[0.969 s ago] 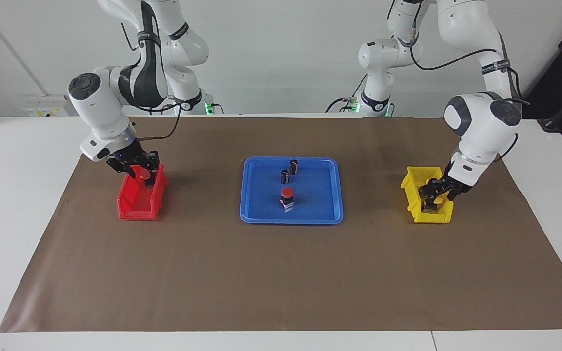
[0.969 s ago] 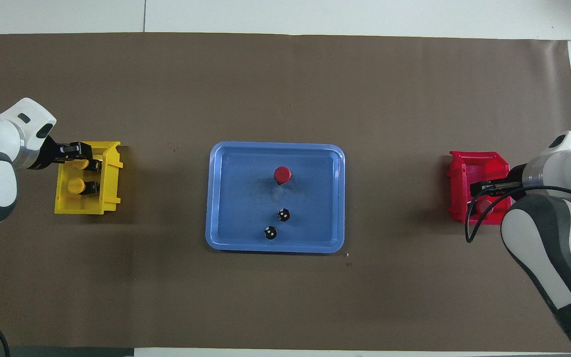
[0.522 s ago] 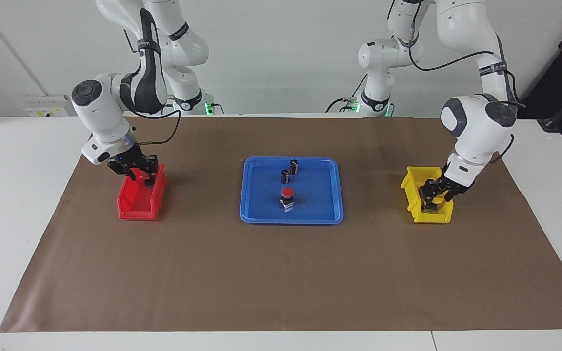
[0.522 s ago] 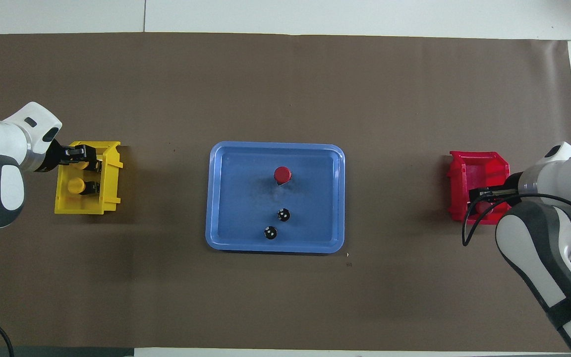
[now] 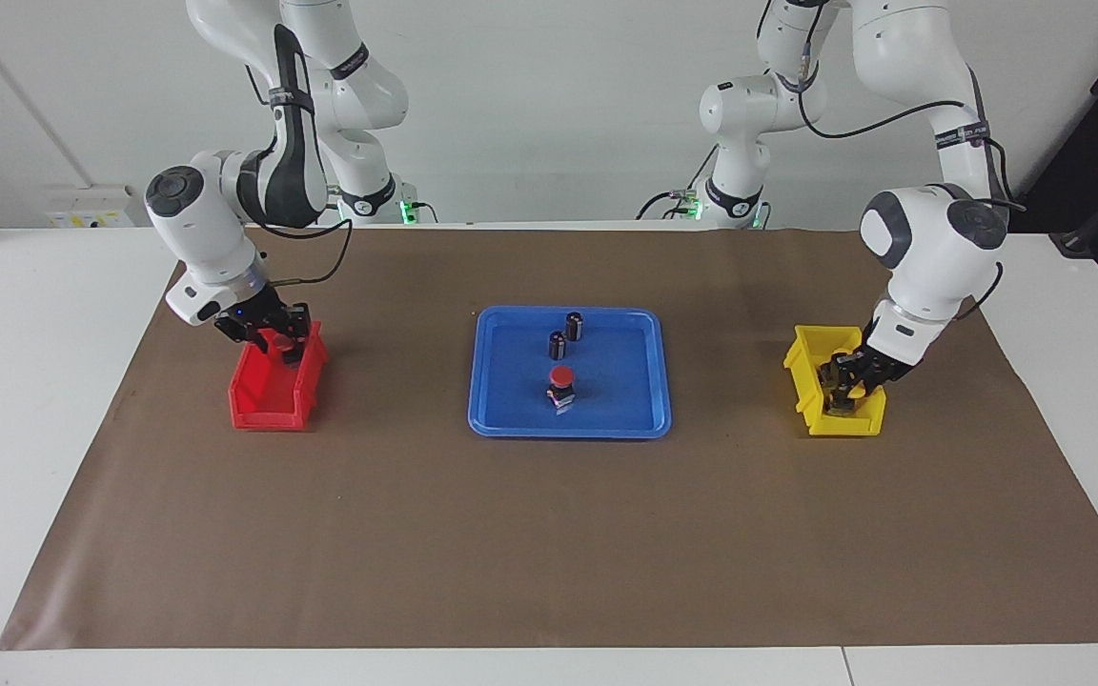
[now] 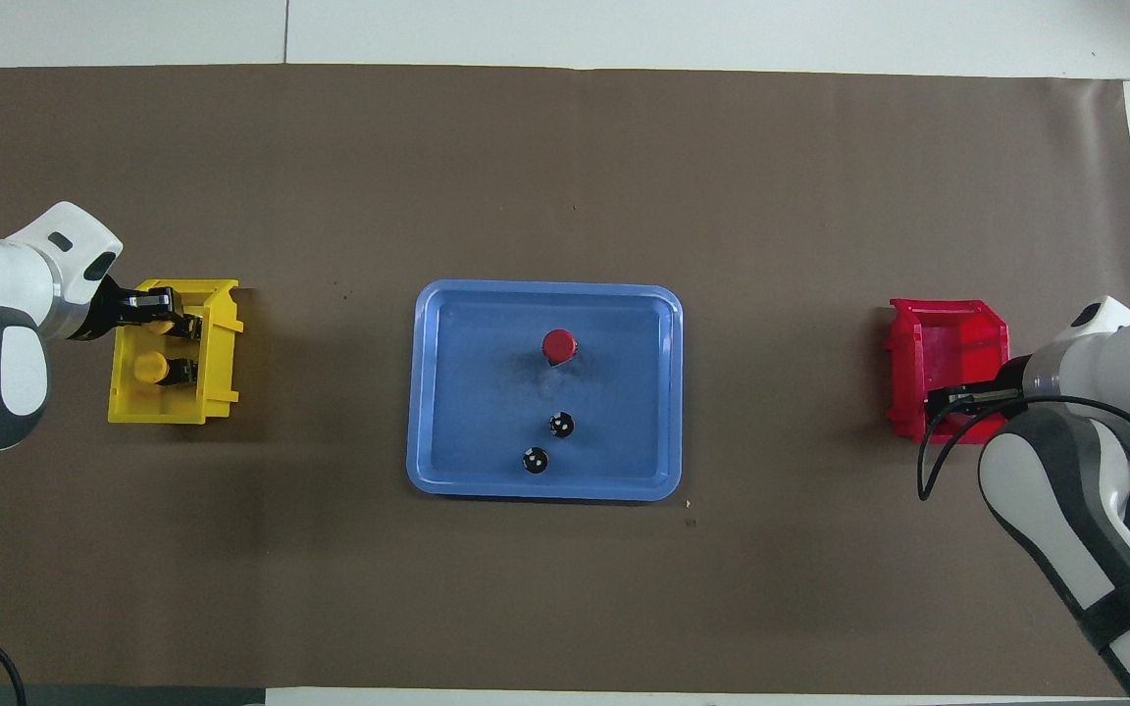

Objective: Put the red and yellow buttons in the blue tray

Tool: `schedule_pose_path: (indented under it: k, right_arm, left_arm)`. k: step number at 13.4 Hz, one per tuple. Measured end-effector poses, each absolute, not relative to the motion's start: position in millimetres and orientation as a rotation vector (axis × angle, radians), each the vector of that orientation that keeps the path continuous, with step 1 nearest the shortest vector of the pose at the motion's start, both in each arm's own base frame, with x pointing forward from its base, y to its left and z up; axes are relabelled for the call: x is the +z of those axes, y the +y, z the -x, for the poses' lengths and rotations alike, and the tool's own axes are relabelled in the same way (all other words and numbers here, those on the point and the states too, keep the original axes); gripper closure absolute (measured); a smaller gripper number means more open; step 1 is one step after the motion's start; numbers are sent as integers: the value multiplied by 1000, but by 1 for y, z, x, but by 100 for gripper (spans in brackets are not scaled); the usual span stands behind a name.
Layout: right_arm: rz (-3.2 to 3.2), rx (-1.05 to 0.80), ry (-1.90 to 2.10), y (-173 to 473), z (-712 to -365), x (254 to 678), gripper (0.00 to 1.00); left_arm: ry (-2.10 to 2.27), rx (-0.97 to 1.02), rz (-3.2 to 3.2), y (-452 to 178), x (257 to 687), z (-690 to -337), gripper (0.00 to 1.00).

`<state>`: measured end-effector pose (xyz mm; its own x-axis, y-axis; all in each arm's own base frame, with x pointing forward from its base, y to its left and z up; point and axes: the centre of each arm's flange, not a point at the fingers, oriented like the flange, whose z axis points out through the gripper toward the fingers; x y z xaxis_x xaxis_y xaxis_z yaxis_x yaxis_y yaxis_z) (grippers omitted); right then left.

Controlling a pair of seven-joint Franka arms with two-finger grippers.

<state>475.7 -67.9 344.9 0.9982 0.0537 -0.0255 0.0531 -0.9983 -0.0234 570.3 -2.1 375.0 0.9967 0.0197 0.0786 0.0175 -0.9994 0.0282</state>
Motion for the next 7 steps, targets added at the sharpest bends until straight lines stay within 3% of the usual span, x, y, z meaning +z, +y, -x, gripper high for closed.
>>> schedule_pose_path:
  k: [4,6,7]
  right_arm:
    - [3115,56,-89,-67,-472,340,45]
    - [3115,64,-96,-64,-470,339,49]
    - [3114,66,-96,-64,-470,338,58]
  left_arm:
    - [112,76,-3105,-14,471,-595,59]
    - [216,96,-3088,-76,473,-594,59]
    - [249,93,-3078,-123,467,-588,59]
